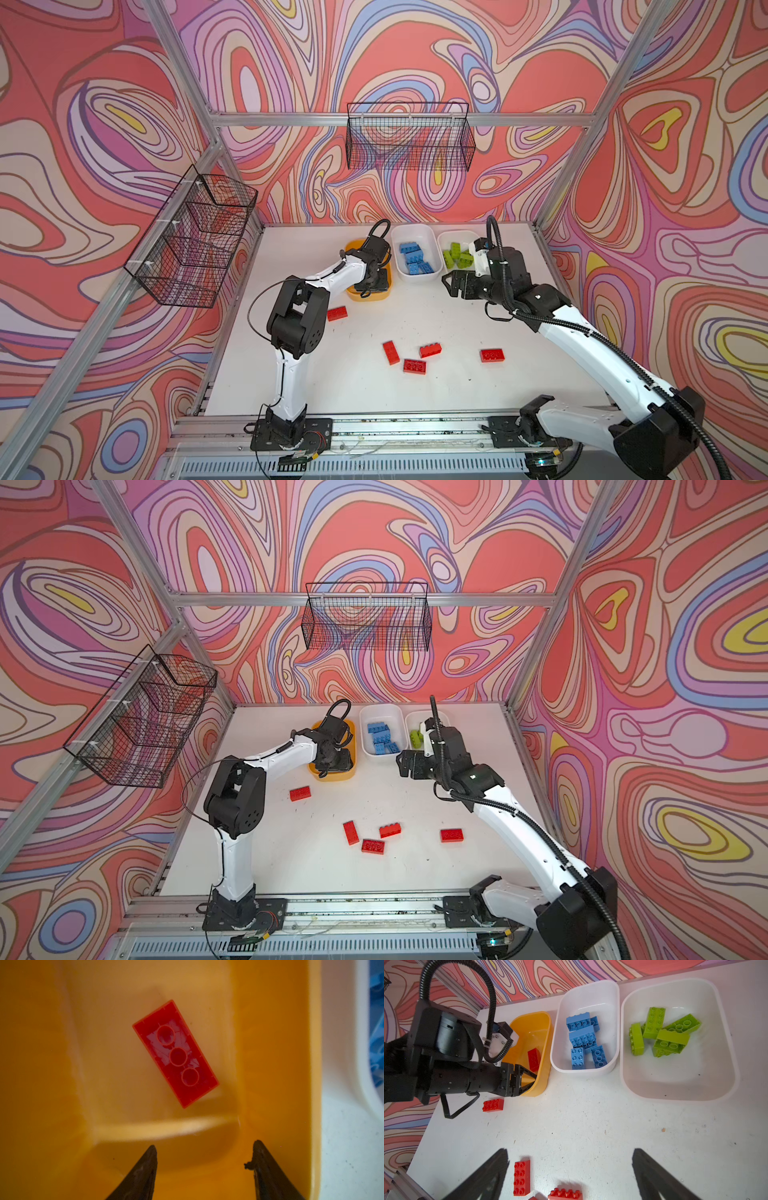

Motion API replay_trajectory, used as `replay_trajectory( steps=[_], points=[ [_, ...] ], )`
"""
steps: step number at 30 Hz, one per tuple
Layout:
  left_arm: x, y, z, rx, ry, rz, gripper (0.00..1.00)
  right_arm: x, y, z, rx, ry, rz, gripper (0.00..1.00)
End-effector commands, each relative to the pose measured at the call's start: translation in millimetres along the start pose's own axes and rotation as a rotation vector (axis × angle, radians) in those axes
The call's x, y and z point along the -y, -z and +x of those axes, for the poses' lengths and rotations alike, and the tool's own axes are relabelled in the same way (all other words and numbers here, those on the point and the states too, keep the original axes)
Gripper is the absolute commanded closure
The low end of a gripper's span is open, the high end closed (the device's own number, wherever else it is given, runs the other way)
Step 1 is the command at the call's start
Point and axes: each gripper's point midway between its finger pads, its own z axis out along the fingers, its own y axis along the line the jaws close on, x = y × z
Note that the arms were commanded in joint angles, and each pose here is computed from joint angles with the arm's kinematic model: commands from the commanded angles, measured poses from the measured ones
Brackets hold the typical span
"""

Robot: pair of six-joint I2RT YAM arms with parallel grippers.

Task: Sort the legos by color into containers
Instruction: 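Move the left gripper to the red 2x4 brick beside the yellow tray and grasp it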

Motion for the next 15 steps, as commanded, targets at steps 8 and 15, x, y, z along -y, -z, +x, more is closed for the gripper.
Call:
replay_trajectory(
  steps=[8, 15],
  points=[
    [-40.6, 80.7, 5.2, 0.193, 0.094, -0.097, 0.17, 6.3, 22.9, 12.9, 0.006, -0.031, 0.015, 0.02],
    [-93.3, 100.9, 68.8, 0.241, 0.263, -0.183, 0.15, 6.0, 22.8, 19.9, 0.011, -0.037, -0.007, 0.02]
  ],
)
